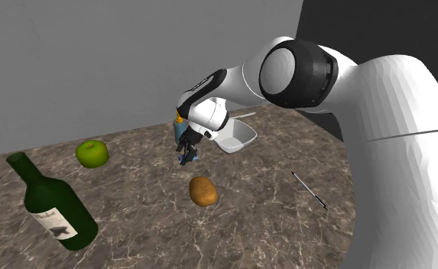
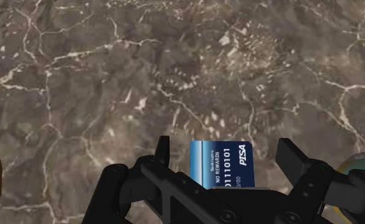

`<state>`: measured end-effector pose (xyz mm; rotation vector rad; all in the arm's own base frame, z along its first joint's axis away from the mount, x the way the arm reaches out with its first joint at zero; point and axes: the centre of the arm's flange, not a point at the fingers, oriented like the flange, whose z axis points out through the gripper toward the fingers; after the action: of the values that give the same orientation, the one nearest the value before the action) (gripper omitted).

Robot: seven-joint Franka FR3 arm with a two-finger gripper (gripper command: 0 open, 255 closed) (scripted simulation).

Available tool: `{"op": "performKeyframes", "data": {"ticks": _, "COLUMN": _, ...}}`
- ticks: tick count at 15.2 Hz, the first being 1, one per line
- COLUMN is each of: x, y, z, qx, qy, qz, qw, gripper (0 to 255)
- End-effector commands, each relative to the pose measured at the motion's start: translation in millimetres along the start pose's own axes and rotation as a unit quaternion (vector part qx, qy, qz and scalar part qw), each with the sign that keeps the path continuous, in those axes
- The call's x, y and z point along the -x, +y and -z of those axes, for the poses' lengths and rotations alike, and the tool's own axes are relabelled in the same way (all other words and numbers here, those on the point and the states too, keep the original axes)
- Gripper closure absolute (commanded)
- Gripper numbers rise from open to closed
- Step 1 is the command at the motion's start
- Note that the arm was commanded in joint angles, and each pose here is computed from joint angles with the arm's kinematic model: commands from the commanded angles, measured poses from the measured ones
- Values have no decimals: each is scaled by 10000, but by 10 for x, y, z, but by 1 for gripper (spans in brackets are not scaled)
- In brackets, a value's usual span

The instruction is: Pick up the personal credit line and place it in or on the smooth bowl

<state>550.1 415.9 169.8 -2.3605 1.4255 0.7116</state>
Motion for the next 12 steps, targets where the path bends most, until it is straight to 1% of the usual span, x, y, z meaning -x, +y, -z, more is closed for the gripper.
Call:
{"op": "performKeyframes", "data": {"ticks": 1, "x": -1, "y": 0, "z": -2, "qx": -1, "qy": 0, "qz": 0, "qw": 10000, "gripper": 0}}
{"op": "performKeyframes", "data": {"ticks": 3, "x": -1, "y": 0, "z": -1, "qx": -1, "qy": 0, "qz": 0, "qw": 10000, "gripper": 0}}
{"op": "performKeyframes", "data": {"ticks": 4, "x": -1, "y": 0, "z": -1, "qx": -1, "qy": 0, "qz": 0, "qw": 10000, "gripper": 255}}
{"op": "performKeyframes", "data": {"ticks": 12, "x": -4, "y": -16, "z": 8, "qx": -1, "qy": 0, "qz": 0, "qw": 10000, "gripper": 255}}
